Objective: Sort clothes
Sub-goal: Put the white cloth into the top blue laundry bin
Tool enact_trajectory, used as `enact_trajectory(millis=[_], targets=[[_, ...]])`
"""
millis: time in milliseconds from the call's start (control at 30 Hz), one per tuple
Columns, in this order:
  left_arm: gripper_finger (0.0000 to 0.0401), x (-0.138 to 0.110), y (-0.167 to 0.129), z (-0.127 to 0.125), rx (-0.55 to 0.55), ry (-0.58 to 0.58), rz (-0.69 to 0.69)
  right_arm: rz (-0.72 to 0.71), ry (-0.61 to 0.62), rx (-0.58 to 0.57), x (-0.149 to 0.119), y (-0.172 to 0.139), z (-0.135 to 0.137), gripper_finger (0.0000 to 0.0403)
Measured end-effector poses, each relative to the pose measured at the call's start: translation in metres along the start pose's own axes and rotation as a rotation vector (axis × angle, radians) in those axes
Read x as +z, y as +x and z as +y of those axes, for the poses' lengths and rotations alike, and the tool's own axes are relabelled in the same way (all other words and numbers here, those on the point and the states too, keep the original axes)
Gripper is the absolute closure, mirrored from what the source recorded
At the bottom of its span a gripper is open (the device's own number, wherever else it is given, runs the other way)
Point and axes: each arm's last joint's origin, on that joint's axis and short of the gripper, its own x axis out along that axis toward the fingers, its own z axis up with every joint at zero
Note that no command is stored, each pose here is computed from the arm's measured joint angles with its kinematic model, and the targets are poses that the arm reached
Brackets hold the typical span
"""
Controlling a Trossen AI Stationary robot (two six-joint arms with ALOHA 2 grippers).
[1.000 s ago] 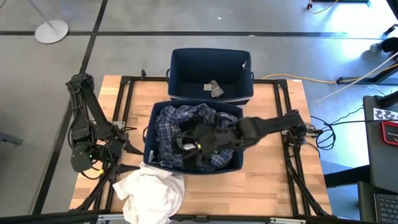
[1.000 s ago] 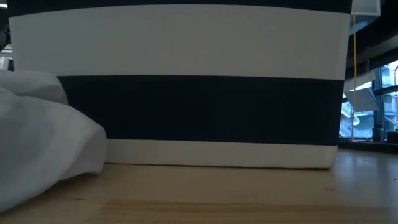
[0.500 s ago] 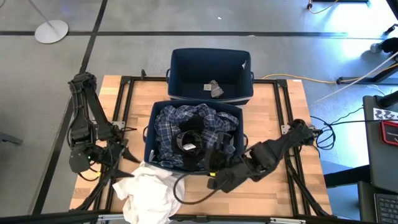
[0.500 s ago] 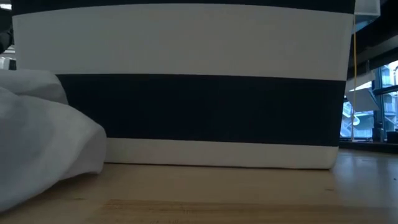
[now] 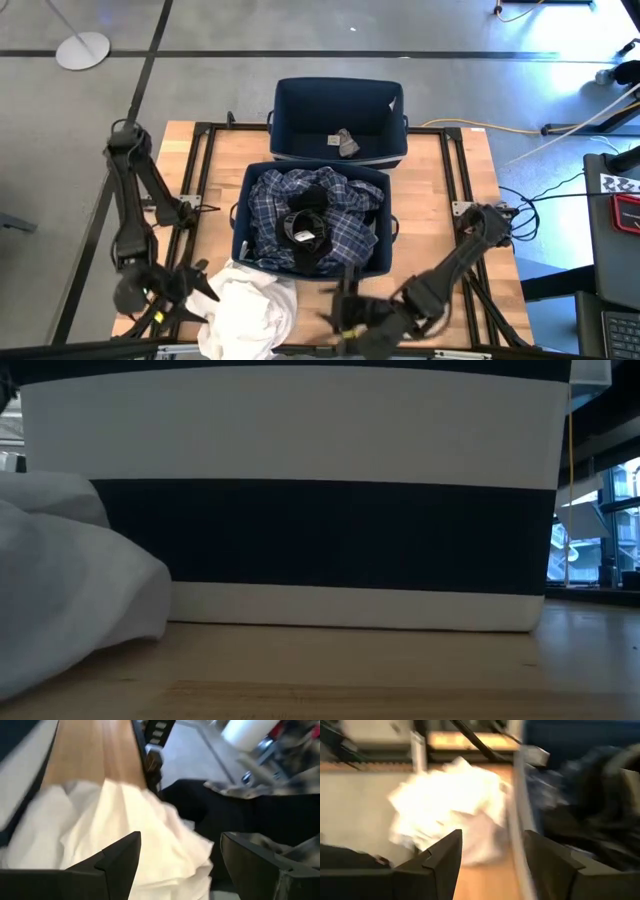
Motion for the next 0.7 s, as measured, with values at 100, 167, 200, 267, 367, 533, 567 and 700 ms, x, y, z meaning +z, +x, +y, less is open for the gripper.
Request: enact_trajectory(millis=[100, 167, 200, 267, 367, 533, 567, 700], targets=[[0.0139, -0.014, 0.016, -0.005, 0.037, 0.003, 0.026, -0.081, 0.009, 0.071, -0.009, -0.002, 0.021, 0.0189], [0.0138, -0.022, 0.026, -0.008, 0.047, 0.007, 0.030, -0.109, -0.024, 0.096, -0.016, -0.005, 0.032, 0.0189], [0.0139, -0.024, 0.030, -0.010, 0.047, 0.016, 0.027, -0.121, -0.031, 0.102, -0.019, -0.006, 0.036, 0.0189], [0.0139, -0.029, 0.040, -0.014, 0.038, 0.028, 0.017, -0.151, -0.044, 0.083, -0.024, -0.009, 0.041, 0.0189], [0.0138, -0.035, 0.050, -0.021, 0.008, 0.053, -0.008, -0.181, -0.070, -0.009, -0.037, -0.009, 0.046, 0.0189], [0.0138, -0.047, 0.066, -0.020, 0.044, 0.102, 0.007, -0.212, -0.076, -0.117, -0.058, 0.005, 0.047, 0.0189], [0.0139, -0.050, 0.070, -0.018, 0.065, 0.103, 0.017, -0.218, -0.070, -0.121, -0.063, 0.009, 0.047, 0.0189], [0.0139, -0.062, 0.090, -0.006, 0.157, 0.132, 0.051, -0.251, -0.057, -0.154, -0.073, 0.024, 0.044, 0.0189]])
